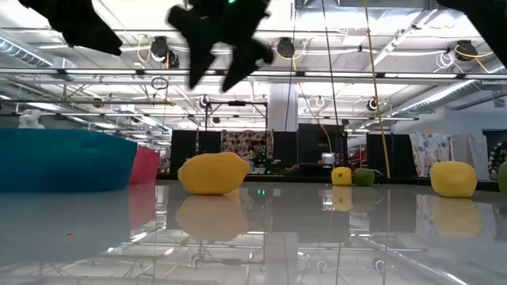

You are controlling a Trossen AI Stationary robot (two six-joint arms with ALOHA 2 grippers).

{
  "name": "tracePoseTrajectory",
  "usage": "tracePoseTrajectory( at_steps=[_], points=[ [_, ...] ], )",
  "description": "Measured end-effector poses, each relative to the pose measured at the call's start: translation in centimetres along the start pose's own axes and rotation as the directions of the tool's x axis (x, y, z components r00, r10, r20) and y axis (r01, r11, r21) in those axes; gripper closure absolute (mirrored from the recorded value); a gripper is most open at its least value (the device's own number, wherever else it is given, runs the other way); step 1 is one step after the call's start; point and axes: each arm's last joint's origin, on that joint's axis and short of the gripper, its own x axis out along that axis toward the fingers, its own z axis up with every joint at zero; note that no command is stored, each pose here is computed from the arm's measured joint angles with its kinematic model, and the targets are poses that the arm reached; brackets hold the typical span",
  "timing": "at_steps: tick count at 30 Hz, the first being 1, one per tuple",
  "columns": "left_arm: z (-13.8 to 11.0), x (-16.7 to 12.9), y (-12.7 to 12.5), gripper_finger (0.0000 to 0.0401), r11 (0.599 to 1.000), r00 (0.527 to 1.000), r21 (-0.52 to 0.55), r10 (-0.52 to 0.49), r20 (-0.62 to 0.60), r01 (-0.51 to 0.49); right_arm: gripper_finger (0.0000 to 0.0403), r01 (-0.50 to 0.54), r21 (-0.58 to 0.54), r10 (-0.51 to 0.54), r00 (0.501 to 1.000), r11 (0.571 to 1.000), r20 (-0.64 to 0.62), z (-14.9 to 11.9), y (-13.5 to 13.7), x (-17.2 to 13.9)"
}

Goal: Sort produce into baskets
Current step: Put the green lime into the blue bin

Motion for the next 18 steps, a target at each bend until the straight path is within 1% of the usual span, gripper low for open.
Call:
tracePoseTrajectory(
  at_steps=[2,3,7,9,11,13,16,18],
  points=[
    [-0.1,0.5,-0.4,0.0136,1.000,1.000,-0.020,-0.007,0.028,0.008,0.0063,0.040,0.011,-0.039,0.997,0.999,-0.066,-0.3,-1.2,-1.4],
    [-0.3,0.9,-0.6,0.0136,1.000,0.999,-0.013,-0.010,0.035,0.011,0.0063,0.062,0.016,-0.060,0.993,0.998,-0.100,-0.6,-1.6,-2.0],
    [-1.5,2.4,-1.6,0.0136,0.997,0.995,0.031,-0.067,0.077,0.064,0.0063,0.136,0.032,-0.125,0.964,0.990,-0.235,-2.5,-2.0,-3.5],
    [-2.2,3.0,-2.0,0.0136,0.995,0.993,0.048,-0.091,0.070,0.087,0.0063,0.121,0.055,-0.097,0.942,0.991,-0.320,-3.5,-1.5,-4.5],
    [-2.7,3.4,-2.2,0.0136,0.994,0.995,0.063,-0.091,0.047,0.088,0.0063,0.091,0.073,-0.052,0.905,0.993,-0.423,-4.9,-0.6,-5.7],
    [-2.9,3.7,-2.3,0.0136,0.994,0.996,0.070,-0.089,0.030,0.086,0.0063,0.043,0.089,0.007,0.869,0.995,-0.494,-6.1,0.7,-6.9],
    [-3.1,3.8,-2.4,0.0136,0.993,0.996,0.082,-0.088,0.019,0.087,0.0063,-0.020,0.121,0.085,0.825,0.992,-0.559,-8.2,2.9,-9.1],
    [-3.1,3.9,-2.4,0.0136,0.993,0.996,0.079,-0.088,0.016,0.086,0.0063,-0.020,0.144,0.101,0.809,0.989,-0.579,-9.8,4.4,-10.8]
  ],
)
